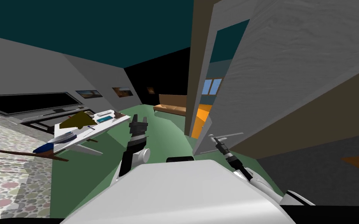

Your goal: Pull the door open

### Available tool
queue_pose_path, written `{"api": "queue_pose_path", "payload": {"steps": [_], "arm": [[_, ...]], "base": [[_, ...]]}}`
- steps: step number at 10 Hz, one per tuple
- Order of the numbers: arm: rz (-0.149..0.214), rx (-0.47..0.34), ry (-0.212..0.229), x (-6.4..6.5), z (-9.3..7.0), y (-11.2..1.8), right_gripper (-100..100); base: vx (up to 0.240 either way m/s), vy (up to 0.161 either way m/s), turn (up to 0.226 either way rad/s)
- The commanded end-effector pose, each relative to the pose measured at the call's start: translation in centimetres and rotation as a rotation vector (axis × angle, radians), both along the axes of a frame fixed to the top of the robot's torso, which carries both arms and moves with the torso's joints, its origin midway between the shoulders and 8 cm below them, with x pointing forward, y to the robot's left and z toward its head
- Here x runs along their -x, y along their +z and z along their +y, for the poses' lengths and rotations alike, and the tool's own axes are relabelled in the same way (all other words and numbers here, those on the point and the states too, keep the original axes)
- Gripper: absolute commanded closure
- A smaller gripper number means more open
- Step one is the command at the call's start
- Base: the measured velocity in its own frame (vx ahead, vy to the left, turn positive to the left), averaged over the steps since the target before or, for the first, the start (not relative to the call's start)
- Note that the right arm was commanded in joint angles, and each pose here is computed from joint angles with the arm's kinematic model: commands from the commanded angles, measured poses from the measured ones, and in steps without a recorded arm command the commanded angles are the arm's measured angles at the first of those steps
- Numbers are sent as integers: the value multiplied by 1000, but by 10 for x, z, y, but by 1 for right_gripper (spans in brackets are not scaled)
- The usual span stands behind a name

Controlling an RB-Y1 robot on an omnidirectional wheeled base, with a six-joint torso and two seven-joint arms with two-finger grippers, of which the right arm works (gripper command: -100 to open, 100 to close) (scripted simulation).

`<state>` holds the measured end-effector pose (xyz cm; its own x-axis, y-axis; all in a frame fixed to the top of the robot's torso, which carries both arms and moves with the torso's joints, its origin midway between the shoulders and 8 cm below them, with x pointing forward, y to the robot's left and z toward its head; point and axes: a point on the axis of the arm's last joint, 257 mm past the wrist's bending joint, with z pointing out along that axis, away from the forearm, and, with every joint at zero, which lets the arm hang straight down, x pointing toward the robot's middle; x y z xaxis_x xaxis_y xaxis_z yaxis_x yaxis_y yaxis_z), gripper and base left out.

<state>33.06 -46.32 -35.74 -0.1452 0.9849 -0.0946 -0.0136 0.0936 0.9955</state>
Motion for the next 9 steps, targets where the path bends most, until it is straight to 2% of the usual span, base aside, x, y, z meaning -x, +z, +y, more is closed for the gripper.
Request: {"api": "queue_pose_path", "payload": {"steps": [1, 4, 6, 7, 8, 9], "arm": [[0, 4, 5, 5, -2, 1, 100], [-1, 6, 17, 12, -4, 2, 100], [3, 1, 21, 13, -2, -1, 100], [4, -4, 13, 26, -2, -3, 100], [4, -6, 7, 32, -3, -4, 100], [4, -8, -5, 48, -4, -5, 100]], "base": [[-227, -106, 168], [-230, -98, 187], [-155, -53, 73], [-86, -46, 198], [-114, -79, 245], [-121, -79, 306]]}}
